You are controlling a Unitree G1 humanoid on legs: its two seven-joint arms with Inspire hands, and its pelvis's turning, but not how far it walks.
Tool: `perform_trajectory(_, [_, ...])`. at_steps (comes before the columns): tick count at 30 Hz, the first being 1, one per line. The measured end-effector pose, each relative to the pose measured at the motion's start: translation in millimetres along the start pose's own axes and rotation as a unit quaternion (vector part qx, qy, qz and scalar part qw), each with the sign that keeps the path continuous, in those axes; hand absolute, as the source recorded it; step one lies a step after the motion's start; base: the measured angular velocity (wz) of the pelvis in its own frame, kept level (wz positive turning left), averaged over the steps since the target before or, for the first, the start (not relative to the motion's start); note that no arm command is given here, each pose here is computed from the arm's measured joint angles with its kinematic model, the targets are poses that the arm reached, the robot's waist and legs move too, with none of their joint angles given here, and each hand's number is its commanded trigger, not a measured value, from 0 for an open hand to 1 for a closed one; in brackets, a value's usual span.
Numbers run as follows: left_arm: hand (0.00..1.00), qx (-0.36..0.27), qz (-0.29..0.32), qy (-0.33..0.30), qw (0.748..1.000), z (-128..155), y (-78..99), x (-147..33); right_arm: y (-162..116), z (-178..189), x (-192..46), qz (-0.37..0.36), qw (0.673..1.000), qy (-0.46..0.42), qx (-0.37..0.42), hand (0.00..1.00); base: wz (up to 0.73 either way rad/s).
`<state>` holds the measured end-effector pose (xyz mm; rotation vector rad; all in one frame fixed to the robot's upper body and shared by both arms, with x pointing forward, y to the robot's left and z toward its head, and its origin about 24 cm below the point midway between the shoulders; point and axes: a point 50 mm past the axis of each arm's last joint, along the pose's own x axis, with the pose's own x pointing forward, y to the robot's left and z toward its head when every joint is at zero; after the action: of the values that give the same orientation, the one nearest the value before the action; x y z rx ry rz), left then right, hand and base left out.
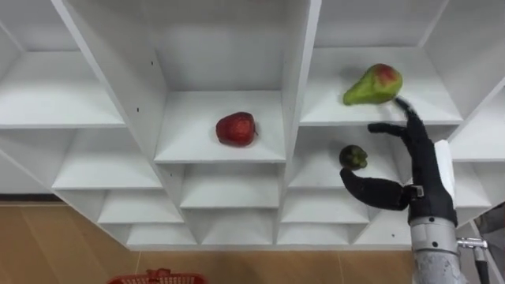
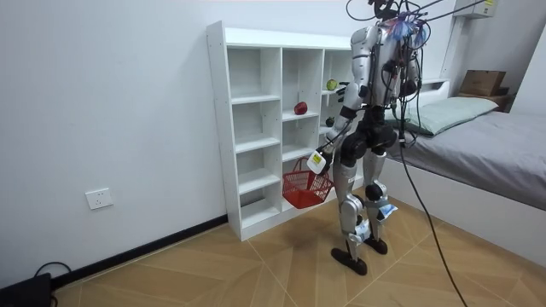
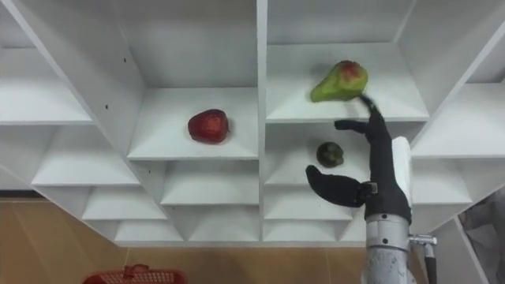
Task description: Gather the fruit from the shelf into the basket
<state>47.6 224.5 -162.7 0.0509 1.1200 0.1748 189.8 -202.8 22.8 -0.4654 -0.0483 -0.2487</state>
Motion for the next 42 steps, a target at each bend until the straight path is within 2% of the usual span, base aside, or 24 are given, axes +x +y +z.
perform_trajectory(6, [1.00, -0.004, 0.001, 0.004, 1.000, -2, 0.6, -0.2, -4, 13, 3, -0.016, 0.999, -0.028, 0.008, 0.00, -0.02])
perform_trajectory(9, [1.00, -0.003, 0.002, 0.007, 1.000, -3, 2.0, -0.6, -10, 41, 6, -0.042, 0.993, -0.105, 0.036, 0.00, -0.02])
perform_trajectory(11, [1.00, -0.003, 0.003, 0.007, 1.000, -3, 2.4, -0.6, -11, 47, 7, -0.047, 0.990, -0.122, 0.043, 0.00, 0.00])
perform_trajectory(42, [1.00, 0.013, 0.012, 0.008, 1.000, -2, 3.6, -0.1, -3, 51, 6, -0.041, 0.990, -0.128, 0.051, 0.00, -0.01])
